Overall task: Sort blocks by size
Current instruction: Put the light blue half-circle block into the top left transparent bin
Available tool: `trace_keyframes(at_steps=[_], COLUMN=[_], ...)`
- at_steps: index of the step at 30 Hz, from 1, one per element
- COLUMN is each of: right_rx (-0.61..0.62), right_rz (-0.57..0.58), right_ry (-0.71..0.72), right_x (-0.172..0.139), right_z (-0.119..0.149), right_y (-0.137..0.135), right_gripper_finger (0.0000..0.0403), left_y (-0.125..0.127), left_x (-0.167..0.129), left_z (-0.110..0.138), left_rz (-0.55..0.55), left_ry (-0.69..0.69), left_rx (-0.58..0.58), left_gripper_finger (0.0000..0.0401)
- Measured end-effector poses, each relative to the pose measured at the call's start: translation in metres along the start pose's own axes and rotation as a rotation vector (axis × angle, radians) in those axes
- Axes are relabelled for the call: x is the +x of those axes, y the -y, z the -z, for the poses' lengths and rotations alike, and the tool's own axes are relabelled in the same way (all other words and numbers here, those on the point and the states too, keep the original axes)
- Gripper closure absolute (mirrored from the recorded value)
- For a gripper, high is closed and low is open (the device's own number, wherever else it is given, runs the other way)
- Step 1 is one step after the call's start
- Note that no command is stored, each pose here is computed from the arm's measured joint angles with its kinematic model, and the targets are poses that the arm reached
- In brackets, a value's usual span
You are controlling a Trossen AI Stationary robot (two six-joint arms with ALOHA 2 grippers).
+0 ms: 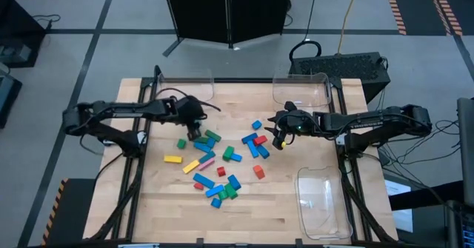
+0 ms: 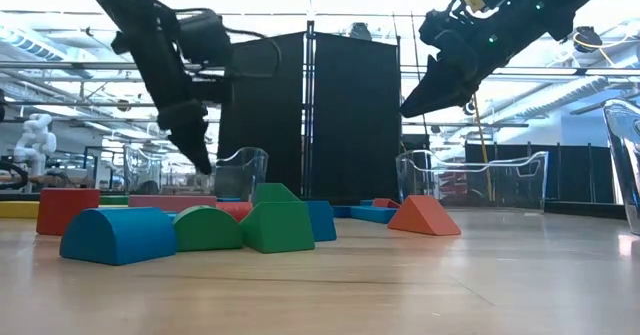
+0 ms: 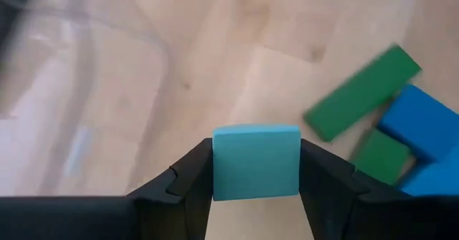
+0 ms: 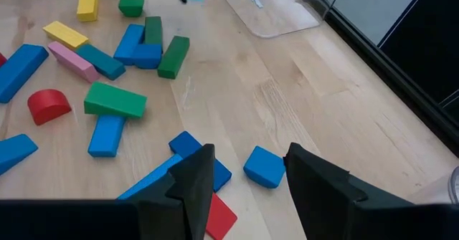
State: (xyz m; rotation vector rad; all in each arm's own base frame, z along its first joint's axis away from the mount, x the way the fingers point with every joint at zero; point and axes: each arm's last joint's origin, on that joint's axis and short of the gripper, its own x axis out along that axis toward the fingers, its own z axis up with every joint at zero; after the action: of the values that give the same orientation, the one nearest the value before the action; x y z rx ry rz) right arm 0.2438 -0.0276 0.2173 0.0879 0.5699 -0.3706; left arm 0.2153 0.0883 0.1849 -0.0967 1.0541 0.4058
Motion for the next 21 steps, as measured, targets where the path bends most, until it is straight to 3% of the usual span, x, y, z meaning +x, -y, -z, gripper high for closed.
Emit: trace_keyframes(at_steps=[6, 13, 21], right_rx=[0.004, 0.006, 0.004], right_rz=[0.000, -0.001, 0.000], right_ry=[0.000, -0.001, -0.002], right_x=[0.000, 0.000, 0.000], right_z=[0.000, 0.000, 0.000], right_y=[0.000, 0.000, 0.000], right_gripper_finger=[0.0236, 0.0236, 0.0236], left_y=[-0.017, -0.039, -0.060], left_x=[-0.027, -0.048, -0.055], left_z=[-0.012, -0.030, -0.034], left_rz=[-0.187, -0.235, -0.287], left_ry=[0.098, 0.187, 0.213], left_rx=[-0.151, -0.231, -0.320], left_gripper_finger=[0.0230, 0.0230, 0.0230])
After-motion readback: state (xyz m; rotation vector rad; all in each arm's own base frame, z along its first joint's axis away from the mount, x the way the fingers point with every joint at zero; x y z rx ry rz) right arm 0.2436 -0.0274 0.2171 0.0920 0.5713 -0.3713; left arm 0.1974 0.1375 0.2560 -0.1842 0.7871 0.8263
